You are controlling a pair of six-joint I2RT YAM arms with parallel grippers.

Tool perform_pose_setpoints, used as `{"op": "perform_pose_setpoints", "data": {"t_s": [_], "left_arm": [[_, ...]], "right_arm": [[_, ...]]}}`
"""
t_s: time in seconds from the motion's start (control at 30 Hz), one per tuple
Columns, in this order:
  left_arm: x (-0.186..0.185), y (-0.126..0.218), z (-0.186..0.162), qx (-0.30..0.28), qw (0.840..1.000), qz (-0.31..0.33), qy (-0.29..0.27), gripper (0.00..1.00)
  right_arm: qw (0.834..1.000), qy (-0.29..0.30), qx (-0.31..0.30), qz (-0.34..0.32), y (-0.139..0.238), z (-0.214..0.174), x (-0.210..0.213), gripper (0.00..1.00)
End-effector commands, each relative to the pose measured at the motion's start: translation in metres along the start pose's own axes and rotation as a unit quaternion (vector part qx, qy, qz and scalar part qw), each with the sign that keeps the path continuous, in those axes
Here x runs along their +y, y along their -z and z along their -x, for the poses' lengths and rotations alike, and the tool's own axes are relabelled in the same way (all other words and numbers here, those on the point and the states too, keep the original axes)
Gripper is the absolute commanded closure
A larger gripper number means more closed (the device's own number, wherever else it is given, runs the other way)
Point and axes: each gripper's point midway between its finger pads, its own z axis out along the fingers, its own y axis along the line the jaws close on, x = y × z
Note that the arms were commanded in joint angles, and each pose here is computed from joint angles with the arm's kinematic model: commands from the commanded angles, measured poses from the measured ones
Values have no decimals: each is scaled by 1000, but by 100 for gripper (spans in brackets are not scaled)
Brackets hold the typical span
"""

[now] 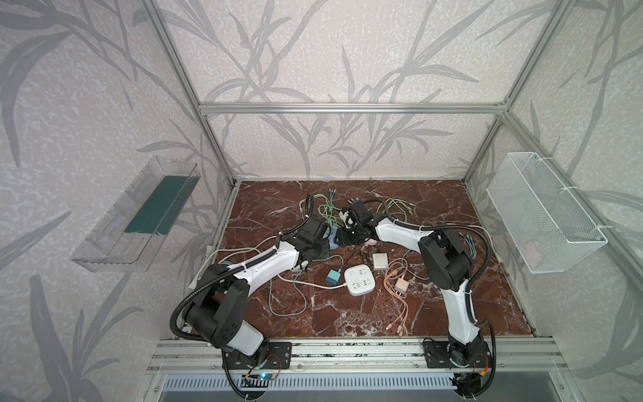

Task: Pull the plug off the socket
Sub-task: 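Pull the light-green charger out of the blue strip with the left gripper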

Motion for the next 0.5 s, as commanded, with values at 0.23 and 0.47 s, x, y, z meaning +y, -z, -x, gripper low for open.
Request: {"op": "perform_pose_setpoints", "data": {"t_s": [0.23,0.47], "left_arm": [[-5,4,18,-46,994,-86,54,81],[-10,-6,16,-23,989,-128,63,80]], "right_arm": [[999,26,-20,23,17,7,16,48],[999,27,-19,24,19,6,17,48]]}}
